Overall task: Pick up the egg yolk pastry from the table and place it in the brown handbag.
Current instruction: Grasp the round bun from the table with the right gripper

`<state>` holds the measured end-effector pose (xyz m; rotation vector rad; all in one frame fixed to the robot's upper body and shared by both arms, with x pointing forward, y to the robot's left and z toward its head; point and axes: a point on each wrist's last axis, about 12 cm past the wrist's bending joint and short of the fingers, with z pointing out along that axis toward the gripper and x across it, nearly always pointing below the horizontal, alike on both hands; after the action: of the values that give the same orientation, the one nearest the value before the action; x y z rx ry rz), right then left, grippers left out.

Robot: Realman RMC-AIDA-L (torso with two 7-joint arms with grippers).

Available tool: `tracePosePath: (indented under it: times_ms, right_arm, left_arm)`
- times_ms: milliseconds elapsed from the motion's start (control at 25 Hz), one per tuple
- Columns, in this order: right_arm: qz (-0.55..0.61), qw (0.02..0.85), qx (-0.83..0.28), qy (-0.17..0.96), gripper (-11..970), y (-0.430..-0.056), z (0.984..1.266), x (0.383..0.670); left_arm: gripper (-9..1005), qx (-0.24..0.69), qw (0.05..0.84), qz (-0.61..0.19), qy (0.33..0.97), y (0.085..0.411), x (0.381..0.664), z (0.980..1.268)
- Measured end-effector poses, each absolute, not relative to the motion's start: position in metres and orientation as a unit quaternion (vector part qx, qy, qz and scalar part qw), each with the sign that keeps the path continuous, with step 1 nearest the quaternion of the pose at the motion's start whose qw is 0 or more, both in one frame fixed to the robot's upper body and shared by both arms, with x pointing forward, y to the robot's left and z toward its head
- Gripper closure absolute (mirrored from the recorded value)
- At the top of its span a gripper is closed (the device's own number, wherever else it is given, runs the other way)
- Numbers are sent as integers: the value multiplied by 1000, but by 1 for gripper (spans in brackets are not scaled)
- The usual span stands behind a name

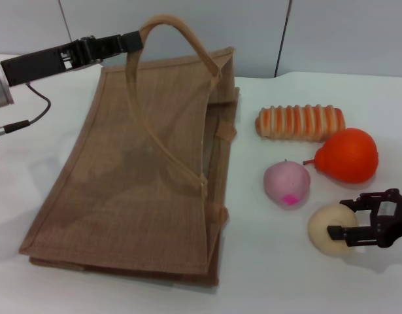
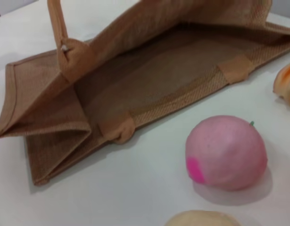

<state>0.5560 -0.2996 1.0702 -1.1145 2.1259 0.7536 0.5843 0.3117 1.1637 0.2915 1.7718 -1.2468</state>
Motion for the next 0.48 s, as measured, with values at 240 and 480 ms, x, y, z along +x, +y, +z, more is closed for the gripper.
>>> tracePosePath:
  times_ms: [240, 480]
  right_arm:
    - [284, 310, -420, 805, 258, -301, 1071, 556]
    - [283, 311, -419, 805, 304, -302, 1071, 556]
  left_arm:
    - [885, 119, 460, -506, 720, 312, 584, 1164]
    - [885, 119, 459, -507, 720, 312, 584, 1164]
